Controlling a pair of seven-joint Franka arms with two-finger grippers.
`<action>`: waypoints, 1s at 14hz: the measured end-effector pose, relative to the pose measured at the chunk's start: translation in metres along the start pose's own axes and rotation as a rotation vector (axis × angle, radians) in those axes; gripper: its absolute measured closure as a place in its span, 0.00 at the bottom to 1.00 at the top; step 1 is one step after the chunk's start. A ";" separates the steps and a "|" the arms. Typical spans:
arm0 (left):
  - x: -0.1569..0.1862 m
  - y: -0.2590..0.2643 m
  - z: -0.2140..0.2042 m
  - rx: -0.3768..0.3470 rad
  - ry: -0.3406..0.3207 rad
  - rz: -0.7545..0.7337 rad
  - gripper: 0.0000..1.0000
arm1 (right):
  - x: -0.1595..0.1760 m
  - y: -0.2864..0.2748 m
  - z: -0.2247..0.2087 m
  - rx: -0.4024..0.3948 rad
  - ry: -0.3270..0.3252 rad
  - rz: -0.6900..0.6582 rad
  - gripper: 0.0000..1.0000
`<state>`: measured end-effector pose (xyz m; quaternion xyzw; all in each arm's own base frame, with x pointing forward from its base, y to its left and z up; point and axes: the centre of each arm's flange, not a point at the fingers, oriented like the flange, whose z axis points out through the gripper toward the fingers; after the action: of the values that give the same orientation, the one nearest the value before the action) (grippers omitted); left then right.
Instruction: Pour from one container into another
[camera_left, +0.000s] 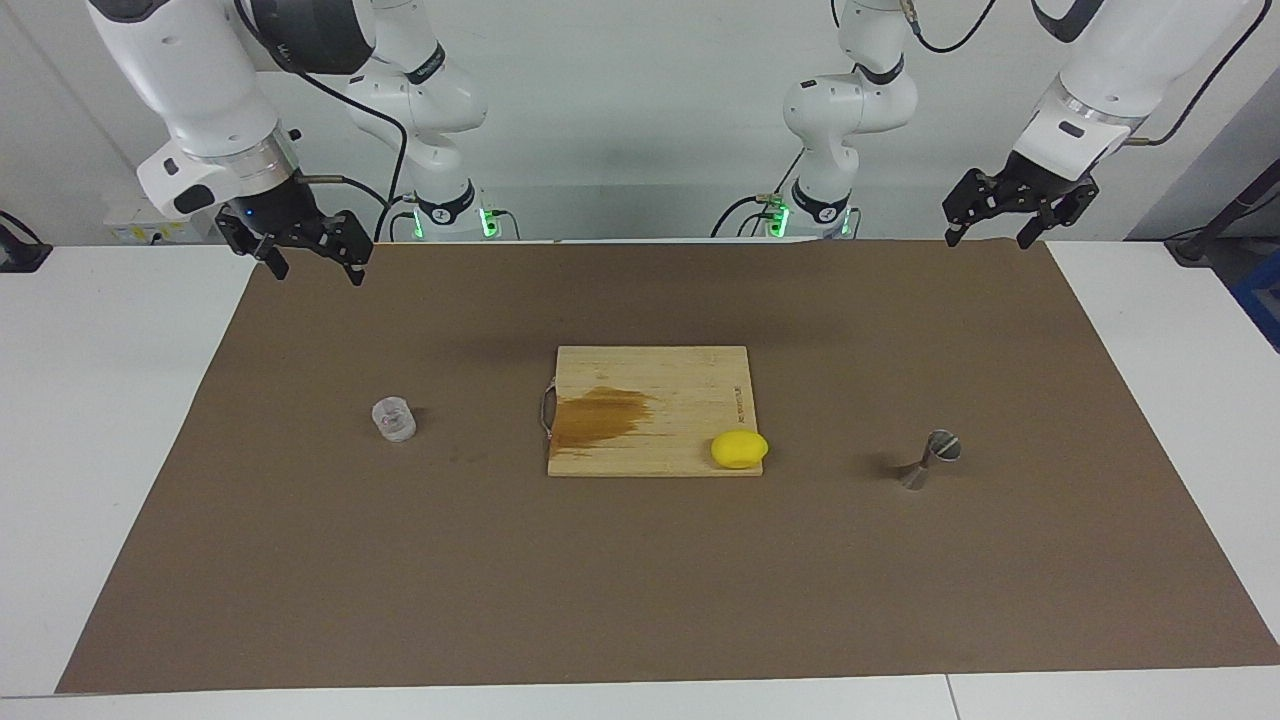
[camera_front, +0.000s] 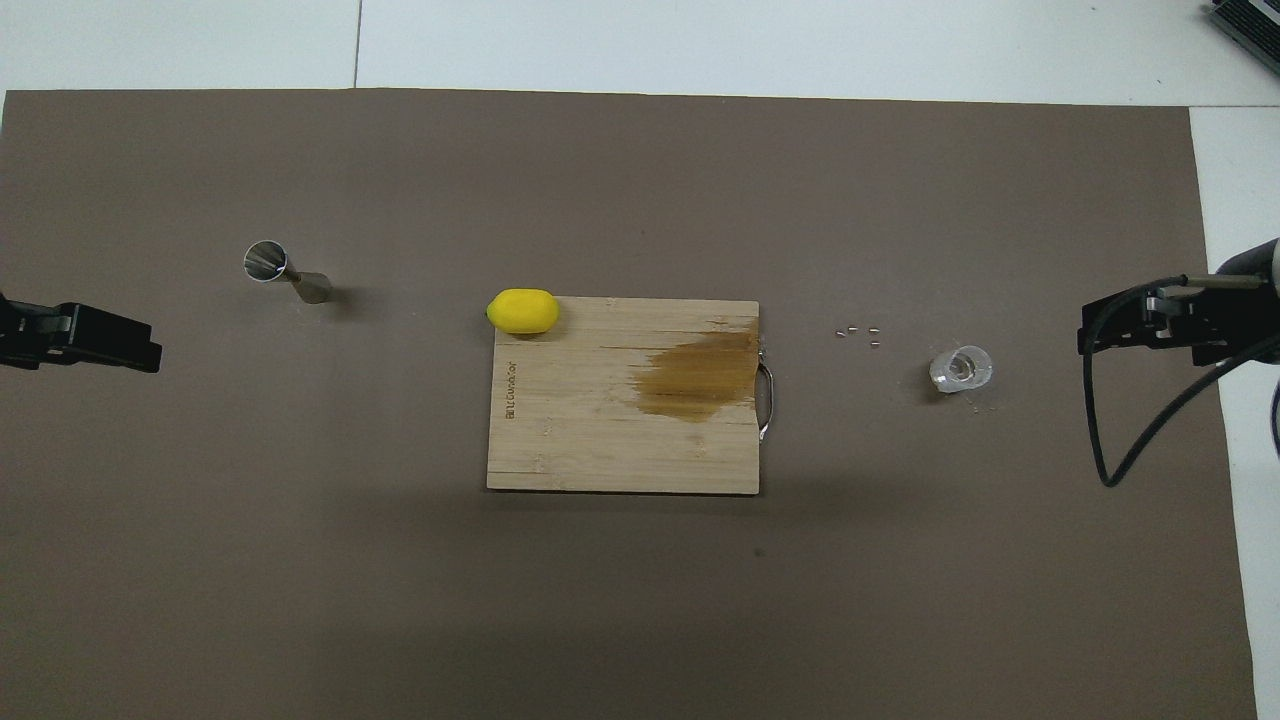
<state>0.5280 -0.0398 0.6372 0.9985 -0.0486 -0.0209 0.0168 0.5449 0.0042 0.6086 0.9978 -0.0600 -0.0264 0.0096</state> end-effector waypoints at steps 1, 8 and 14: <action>0.001 0.002 0.004 0.001 -0.007 -0.001 0.00 | 0.000 0.000 0.000 0.000 0.000 0.000 0.00; 0.053 -0.011 0.104 -0.042 -0.237 -0.168 0.00 | 0.000 0.000 0.000 0.000 0.000 0.000 0.00; 0.077 -0.102 0.153 -0.358 -0.383 -0.724 0.00 | 0.000 0.000 0.000 0.000 0.000 0.000 0.00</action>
<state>0.6076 0.0494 0.4777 0.9106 0.3062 -0.2182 0.1718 0.5449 0.0042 0.6086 0.9978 -0.0600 -0.0264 0.0096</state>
